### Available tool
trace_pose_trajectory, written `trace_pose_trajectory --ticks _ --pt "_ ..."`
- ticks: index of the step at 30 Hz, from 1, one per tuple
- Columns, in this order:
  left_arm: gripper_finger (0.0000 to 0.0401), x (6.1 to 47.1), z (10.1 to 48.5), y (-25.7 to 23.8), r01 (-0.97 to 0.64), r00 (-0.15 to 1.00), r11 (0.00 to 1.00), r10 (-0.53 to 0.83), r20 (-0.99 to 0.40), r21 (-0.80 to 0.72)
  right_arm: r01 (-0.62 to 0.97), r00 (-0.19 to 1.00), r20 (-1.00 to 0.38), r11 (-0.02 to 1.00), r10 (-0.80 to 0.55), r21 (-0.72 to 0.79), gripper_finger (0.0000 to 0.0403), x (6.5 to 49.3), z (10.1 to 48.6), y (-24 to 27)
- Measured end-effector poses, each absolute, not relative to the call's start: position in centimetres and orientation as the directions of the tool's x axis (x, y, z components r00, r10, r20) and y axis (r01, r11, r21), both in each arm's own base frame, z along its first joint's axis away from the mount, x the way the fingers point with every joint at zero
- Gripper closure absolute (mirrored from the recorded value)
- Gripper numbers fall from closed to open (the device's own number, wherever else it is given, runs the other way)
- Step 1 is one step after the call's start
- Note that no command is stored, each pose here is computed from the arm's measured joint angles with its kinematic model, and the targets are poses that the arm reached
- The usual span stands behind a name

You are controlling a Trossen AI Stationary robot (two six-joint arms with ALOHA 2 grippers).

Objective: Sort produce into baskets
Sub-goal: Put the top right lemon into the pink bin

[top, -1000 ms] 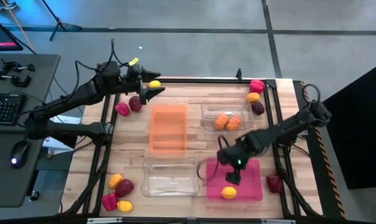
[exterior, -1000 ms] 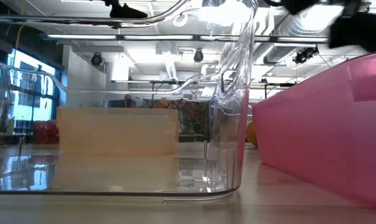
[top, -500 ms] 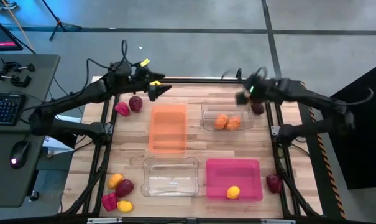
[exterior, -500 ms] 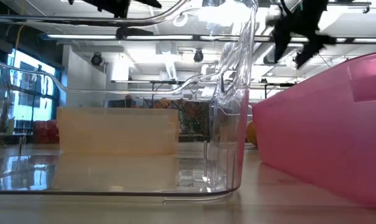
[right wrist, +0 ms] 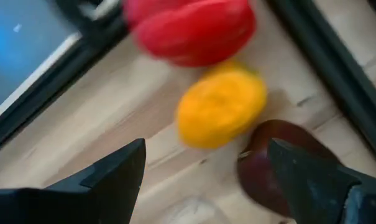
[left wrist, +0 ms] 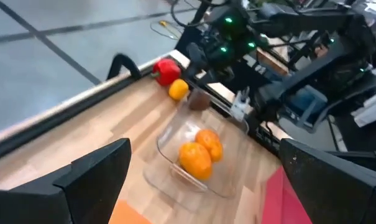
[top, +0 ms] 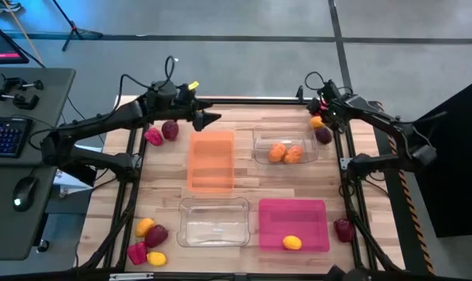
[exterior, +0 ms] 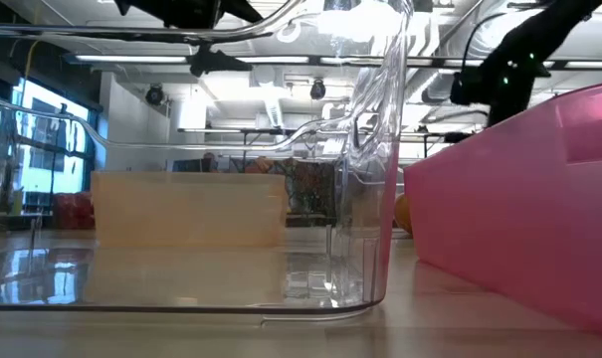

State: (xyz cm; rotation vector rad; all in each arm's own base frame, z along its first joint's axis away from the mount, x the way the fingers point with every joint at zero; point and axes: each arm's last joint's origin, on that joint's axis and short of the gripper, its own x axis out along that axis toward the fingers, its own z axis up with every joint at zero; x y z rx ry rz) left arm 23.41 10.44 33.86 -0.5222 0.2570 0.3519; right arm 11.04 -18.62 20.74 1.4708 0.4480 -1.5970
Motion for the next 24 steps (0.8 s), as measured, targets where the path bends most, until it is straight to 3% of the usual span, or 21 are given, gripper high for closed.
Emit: trace_pose_trajectory --ticks 14,24 --pt "0.0004 23.6 33.8 9.5 -0.363 0.911 0.841 0.231 -0.341 -0.402 0.727 0.085 -0.925 -0.611 -0.371 0.312 0.0077 10.7 18.6 -19.9" --pt "0.0004 23.6 33.8 9.6 -0.363 0.911 0.844 0.231 -0.341 -0.396 0.742 0.028 -0.953 -0.633 -0.302 0.222 0.0077 11.1 16.6 -20.6"
